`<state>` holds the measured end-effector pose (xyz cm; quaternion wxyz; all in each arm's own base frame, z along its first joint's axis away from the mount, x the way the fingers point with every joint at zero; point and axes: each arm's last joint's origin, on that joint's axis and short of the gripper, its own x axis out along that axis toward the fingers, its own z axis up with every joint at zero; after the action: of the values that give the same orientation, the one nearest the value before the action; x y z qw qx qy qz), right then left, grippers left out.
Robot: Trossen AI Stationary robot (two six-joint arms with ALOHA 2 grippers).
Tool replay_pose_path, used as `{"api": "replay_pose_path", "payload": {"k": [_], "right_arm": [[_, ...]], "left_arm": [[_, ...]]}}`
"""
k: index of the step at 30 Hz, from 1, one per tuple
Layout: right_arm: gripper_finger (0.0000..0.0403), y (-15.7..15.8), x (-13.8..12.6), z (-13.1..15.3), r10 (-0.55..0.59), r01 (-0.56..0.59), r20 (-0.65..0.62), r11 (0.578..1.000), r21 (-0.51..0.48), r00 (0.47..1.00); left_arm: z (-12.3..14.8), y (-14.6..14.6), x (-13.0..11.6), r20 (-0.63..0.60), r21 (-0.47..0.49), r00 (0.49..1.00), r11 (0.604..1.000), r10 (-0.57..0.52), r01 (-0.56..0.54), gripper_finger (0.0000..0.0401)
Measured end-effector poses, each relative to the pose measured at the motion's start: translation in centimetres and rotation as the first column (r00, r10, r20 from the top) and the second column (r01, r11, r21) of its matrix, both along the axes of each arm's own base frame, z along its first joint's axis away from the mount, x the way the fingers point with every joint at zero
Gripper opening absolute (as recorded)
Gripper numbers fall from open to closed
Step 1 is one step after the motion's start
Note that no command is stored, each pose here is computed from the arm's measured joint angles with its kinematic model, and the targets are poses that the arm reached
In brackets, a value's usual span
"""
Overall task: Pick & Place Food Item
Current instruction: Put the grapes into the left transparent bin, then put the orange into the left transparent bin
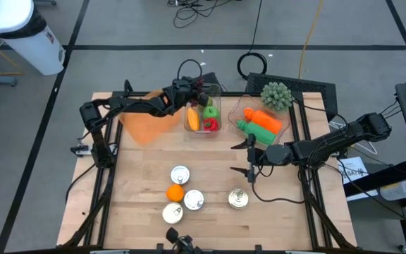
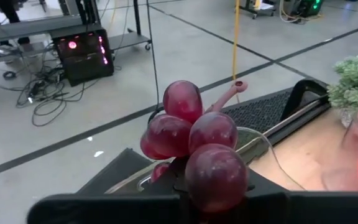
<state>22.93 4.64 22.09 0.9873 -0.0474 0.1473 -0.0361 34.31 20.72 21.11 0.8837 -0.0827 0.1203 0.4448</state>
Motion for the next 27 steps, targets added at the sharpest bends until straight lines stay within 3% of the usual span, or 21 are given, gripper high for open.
{"api": "replay_pose_path", "payload": {"k": [10,14,21,27], "right_arm": [[0.0357,0.0,0.0,0.0,0.0,0.0,0.0,1.0,0.0,1.0],[0.0357,0.0,0.0,0.0,0.0,0.0,0.0,1.0,0.0,1.0],[0.0357,0.0,0.0,0.0,0.0,0.0,0.0,1.0,0.0,1.0],[0.0357,0.0,0.0,0.0,0.0,0.0,-0.004,1.0,0.0,1.0]], "left_arm": [[-0.2,0.2,-0.3,-0.04,0.023,0.994,0.995,0.099,-0.098,0.0174],[0.0,0.0,-0.2,-0.03,0.035,0.995,0.995,0.093,-0.092,0.022],[0.5,-1.7,0.5,-0.111,0.087,0.994,0.996,0.023,-0.013,0.026],[5.1,-5.8,-0.6,-0.221,0.154,0.971,0.98,-0.088,0.124,0.0268]]}}
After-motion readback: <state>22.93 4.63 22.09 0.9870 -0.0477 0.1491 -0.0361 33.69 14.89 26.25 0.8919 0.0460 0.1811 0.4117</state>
